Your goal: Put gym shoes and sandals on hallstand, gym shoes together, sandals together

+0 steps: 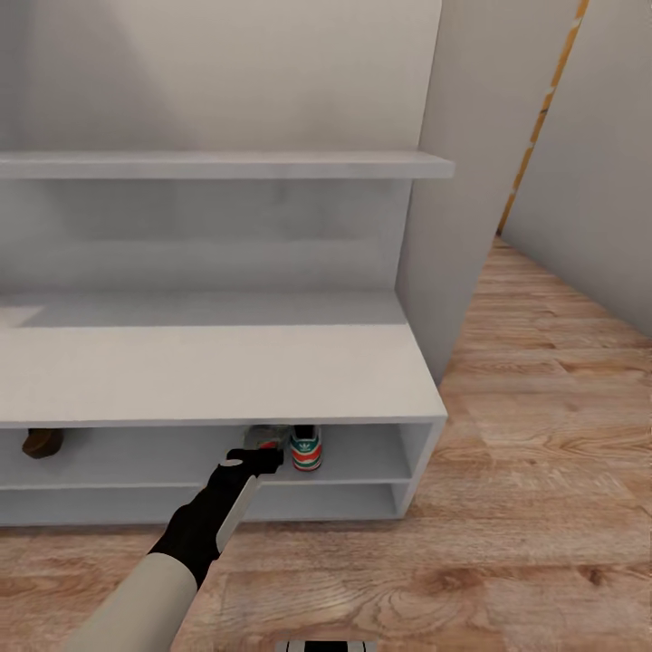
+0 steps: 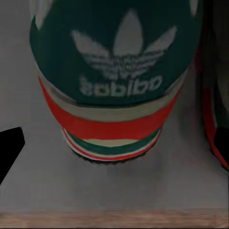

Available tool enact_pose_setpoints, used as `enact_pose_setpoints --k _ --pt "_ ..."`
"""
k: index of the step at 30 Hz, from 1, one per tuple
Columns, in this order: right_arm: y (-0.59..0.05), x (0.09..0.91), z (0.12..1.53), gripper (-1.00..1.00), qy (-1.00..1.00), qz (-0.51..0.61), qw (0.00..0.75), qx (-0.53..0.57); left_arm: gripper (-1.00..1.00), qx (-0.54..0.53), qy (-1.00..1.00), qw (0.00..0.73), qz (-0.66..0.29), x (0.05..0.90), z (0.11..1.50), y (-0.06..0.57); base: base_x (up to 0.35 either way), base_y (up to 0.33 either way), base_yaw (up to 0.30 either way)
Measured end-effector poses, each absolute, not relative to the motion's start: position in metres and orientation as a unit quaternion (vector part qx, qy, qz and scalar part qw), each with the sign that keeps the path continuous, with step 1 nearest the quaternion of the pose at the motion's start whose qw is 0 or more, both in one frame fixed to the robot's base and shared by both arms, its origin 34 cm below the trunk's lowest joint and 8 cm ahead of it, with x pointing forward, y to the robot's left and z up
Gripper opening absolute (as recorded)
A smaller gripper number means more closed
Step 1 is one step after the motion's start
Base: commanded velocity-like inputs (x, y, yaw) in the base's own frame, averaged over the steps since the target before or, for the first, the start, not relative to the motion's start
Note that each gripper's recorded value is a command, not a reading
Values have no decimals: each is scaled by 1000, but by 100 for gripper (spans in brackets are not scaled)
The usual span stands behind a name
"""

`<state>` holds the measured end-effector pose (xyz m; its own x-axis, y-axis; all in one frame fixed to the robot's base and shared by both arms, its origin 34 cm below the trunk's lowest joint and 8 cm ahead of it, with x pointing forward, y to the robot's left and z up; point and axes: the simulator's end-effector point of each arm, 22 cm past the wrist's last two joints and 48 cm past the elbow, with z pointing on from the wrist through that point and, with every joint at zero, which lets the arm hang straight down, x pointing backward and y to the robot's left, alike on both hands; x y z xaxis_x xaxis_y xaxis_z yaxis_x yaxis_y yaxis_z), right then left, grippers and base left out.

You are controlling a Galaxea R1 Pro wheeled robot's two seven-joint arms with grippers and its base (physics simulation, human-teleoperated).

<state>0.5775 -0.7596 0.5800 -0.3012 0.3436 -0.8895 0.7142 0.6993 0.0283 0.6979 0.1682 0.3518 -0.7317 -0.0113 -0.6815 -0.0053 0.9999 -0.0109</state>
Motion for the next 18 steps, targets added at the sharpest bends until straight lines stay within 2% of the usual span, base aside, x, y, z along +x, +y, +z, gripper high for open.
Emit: enact_pose_setpoints --k 11,18 --pt "-760 577 579 -100 784 -191 485 338 100 -5 930 367 -4 698 352 168 -299 127 0" --pt "-759 578 580 -100 784 -190 486 338 100 -4 930 367 -3 698 352 170 -192 251 0"
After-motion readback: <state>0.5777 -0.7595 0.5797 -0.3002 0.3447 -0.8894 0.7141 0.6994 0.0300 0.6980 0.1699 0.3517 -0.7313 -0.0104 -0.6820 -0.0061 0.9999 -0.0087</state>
